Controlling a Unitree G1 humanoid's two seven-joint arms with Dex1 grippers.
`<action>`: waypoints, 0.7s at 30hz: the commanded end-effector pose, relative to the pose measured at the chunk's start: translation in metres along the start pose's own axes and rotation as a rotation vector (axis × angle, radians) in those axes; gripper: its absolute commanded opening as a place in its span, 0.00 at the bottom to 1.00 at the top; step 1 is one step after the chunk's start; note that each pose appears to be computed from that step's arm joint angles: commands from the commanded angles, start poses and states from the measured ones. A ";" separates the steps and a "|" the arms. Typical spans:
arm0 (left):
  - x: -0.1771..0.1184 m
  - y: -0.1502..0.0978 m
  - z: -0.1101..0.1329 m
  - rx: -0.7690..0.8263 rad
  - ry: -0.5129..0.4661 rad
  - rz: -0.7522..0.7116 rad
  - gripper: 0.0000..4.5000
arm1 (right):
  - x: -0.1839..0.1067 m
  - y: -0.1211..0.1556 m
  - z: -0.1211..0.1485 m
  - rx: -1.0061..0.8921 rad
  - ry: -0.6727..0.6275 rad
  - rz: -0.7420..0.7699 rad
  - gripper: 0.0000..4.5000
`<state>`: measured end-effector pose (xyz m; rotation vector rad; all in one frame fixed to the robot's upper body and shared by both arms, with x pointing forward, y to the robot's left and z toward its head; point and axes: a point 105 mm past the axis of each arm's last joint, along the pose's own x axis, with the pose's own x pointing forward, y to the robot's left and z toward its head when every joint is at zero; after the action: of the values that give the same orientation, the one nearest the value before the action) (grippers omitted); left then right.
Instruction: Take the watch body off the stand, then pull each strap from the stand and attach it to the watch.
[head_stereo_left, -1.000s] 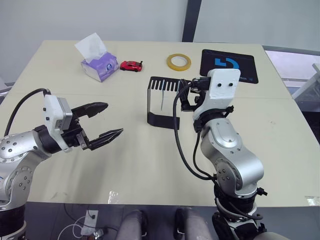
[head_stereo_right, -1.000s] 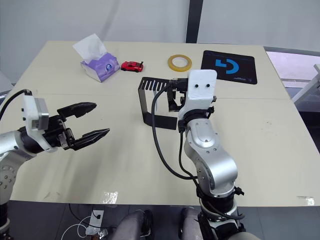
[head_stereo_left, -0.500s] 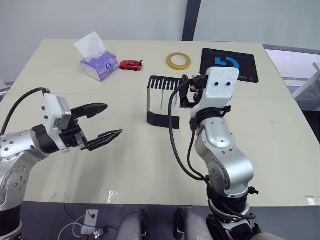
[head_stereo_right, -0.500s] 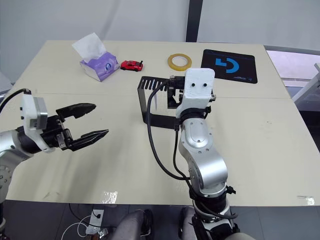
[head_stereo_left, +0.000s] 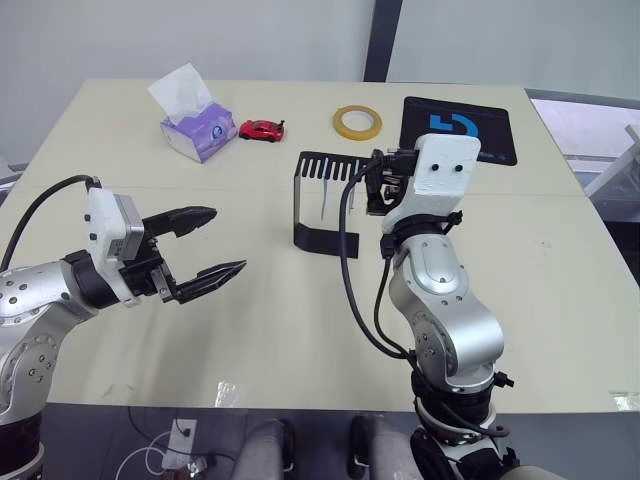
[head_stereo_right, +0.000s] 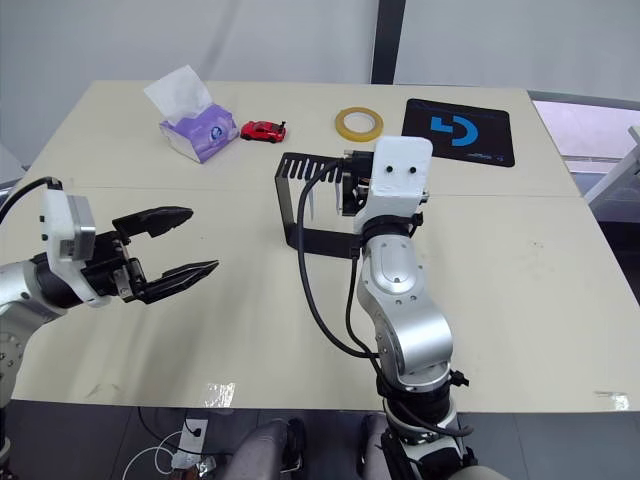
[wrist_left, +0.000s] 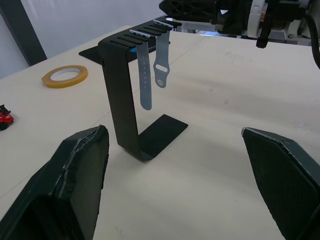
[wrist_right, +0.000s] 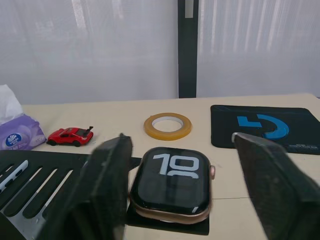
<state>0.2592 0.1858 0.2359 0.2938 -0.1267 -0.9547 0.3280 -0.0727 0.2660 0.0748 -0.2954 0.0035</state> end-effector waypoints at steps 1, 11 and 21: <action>-0.003 -0.001 0.012 0.048 -0.019 0.005 1.00 | -0.004 0.010 0.009 0.091 -0.023 0.014 0.38; -0.002 0.001 0.012 0.055 -0.021 0.016 1.00 | -0.002 0.011 0.015 0.104 -0.061 0.042 0.35; 0.003 0.001 0.012 0.061 -0.050 0.006 1.00 | -0.005 -0.006 0.063 -0.029 -0.307 0.152 0.35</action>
<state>0.2615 0.1851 0.2393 0.2978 -0.1548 -0.9403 0.3202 -0.0803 0.3030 0.0192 -0.4983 0.1132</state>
